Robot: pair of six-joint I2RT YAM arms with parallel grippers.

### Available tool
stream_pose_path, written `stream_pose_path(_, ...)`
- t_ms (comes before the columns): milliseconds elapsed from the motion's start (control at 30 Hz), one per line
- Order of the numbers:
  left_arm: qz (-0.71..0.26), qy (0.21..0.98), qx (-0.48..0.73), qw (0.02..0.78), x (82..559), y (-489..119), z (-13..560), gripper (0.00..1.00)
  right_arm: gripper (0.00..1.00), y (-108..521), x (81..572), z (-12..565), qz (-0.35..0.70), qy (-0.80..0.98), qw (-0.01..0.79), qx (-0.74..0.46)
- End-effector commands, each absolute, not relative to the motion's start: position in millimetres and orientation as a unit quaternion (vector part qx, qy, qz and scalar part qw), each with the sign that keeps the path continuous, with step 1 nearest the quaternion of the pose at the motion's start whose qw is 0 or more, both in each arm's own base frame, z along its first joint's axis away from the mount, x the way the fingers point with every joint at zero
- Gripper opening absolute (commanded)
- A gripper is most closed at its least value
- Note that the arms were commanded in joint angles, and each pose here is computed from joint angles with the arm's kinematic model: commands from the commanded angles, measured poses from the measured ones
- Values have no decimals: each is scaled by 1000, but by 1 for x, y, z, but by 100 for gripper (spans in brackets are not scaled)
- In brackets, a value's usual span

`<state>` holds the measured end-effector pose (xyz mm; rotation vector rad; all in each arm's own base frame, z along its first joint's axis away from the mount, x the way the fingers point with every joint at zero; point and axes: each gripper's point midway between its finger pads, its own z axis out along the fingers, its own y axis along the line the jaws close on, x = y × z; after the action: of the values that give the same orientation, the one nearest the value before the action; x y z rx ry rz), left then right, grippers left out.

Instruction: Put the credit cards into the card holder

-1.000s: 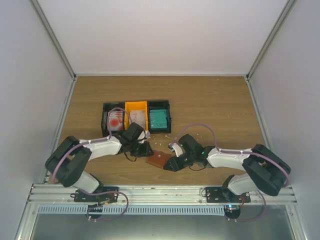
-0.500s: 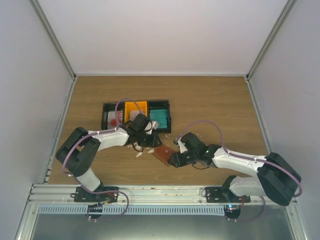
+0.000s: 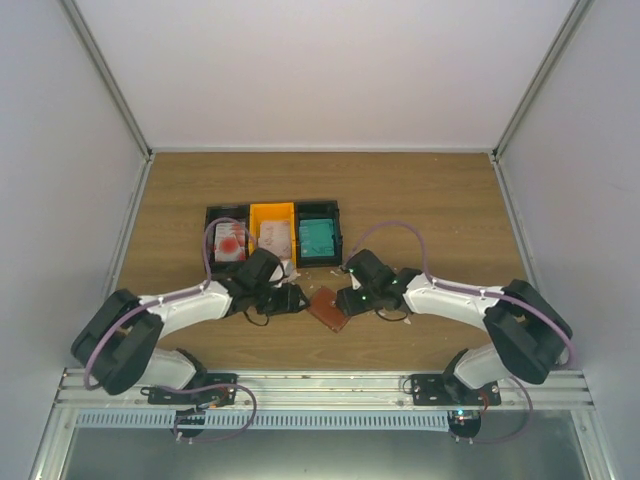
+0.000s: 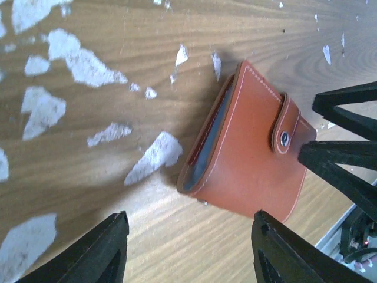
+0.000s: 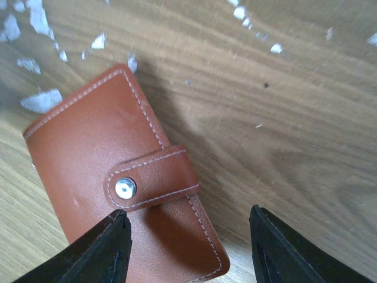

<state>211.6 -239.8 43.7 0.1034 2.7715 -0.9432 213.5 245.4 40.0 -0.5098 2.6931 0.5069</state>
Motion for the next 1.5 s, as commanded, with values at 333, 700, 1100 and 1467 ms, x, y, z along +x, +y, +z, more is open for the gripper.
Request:
stream_pose_path(333,-370,918,-35,136,202,-232,58,66,30,274,168,22,283,939,85,-176)
stream_pose_path(700,-387,915,-54,103,187,-231,41,63,24,290,156,29,333,929,79,-140)
stream_pose_path(1100,-414,908,-29,65,182,-247,32,49,15,287,156,11,316,936,68,-140)
stream_pose_path(1467,-454,889,-16,55,182,-262,34,24,14,302,154,14,354,922,60,-146)
